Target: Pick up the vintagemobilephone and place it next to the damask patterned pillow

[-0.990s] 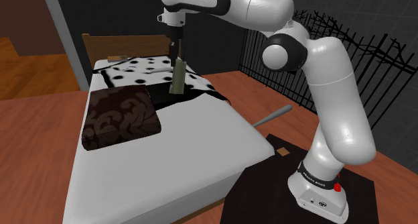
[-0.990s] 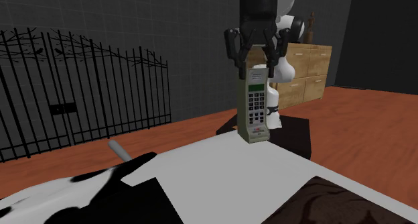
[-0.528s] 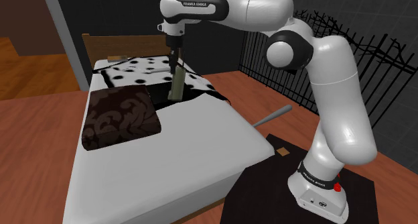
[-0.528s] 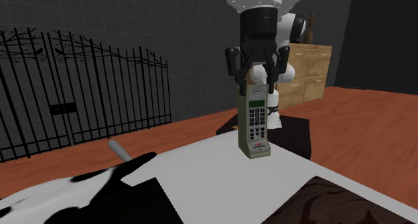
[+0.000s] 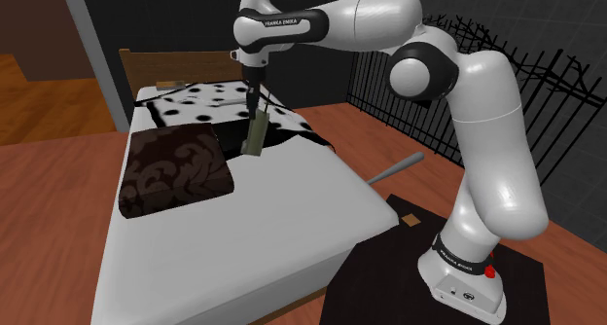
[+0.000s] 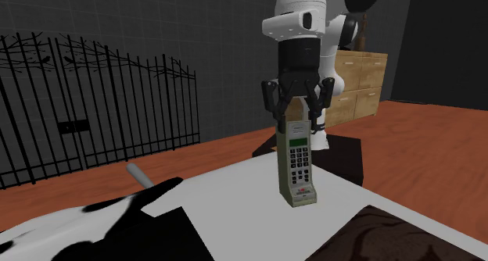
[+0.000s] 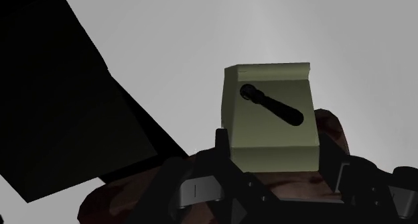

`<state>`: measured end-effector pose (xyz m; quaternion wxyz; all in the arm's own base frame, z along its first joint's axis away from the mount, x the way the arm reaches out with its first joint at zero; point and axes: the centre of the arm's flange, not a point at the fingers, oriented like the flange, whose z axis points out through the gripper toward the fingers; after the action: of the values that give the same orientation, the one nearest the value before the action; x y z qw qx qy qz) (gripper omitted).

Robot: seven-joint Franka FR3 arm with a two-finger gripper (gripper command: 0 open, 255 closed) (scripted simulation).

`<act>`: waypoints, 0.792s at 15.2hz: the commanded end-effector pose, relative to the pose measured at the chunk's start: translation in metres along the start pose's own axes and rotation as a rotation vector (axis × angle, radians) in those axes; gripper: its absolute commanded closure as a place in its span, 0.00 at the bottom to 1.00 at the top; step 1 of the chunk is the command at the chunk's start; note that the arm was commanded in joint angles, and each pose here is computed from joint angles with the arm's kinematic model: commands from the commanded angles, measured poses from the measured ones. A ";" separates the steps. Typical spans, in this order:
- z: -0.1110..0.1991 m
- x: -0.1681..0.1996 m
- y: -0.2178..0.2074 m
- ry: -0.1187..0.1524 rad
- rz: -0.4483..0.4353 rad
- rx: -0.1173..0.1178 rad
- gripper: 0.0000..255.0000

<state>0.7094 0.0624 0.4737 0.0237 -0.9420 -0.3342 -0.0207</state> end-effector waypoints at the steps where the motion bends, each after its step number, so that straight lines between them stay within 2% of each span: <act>1: 0.010 -0.001 0.000 0.001 0.000 -0.001 1.00; 12: 0.068 -0.004 0.002 0.001 0.000 -0.001 1.00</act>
<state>0.7091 0.0630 0.4111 0.0237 -0.9419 -0.3343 -0.0208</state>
